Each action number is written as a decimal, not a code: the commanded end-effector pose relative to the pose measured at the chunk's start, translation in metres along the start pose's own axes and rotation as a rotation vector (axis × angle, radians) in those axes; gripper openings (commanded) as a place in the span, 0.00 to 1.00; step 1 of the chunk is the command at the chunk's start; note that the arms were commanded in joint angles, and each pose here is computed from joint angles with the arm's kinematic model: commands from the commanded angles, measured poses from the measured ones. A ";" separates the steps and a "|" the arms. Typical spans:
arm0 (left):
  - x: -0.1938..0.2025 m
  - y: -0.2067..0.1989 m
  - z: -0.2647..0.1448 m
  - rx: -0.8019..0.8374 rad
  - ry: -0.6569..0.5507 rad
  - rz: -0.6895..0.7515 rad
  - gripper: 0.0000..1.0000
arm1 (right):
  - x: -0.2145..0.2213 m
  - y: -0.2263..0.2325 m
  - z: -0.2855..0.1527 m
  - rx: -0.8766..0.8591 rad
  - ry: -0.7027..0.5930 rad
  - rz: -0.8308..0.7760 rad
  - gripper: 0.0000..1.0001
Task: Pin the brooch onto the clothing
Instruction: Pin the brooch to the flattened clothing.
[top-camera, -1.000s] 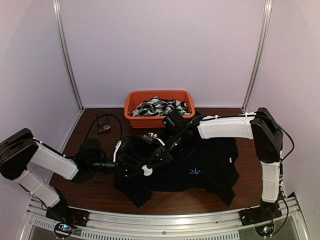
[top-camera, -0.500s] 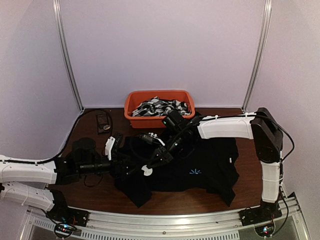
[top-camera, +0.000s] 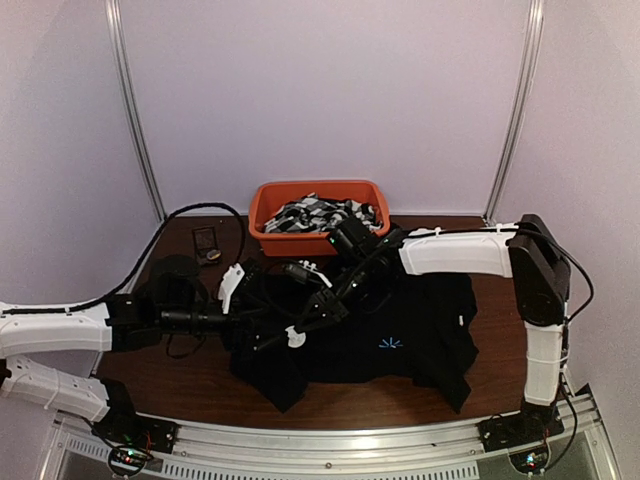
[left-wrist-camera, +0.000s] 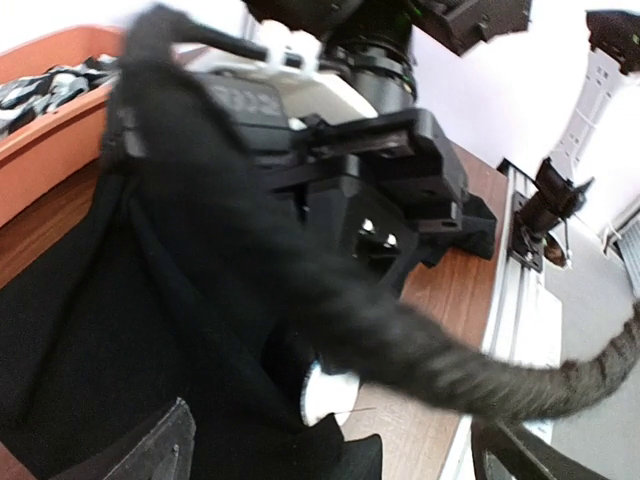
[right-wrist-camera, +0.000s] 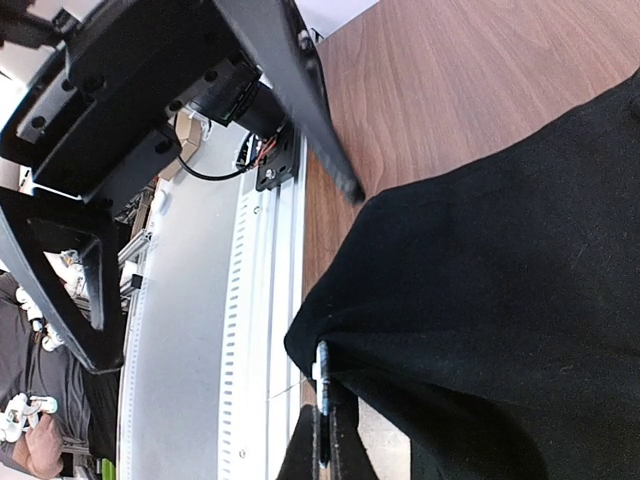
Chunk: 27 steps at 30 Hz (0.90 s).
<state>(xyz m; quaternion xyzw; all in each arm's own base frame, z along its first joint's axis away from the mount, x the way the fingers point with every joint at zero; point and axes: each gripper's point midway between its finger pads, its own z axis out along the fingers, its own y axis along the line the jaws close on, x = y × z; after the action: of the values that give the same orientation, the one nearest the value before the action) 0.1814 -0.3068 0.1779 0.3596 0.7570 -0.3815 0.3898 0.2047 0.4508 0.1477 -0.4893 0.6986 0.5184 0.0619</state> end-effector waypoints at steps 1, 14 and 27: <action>0.013 -0.013 0.002 0.097 0.045 0.021 0.97 | -0.012 0.016 -0.013 -0.011 -0.037 -0.061 0.00; 0.003 -0.021 -0.019 0.159 -0.308 0.112 0.90 | -0.006 0.019 -0.014 -0.014 -0.021 -0.076 0.00; -0.001 -0.016 0.005 0.252 -0.349 0.160 0.92 | 0.001 0.022 -0.013 -0.035 -0.009 -0.071 0.00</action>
<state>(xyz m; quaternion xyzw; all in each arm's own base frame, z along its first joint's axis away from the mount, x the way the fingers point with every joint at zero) 0.1644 -0.3137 0.1430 0.3904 0.6624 -0.4605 0.4436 0.1997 0.4455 0.1578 -0.5055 0.6849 0.5195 0.0744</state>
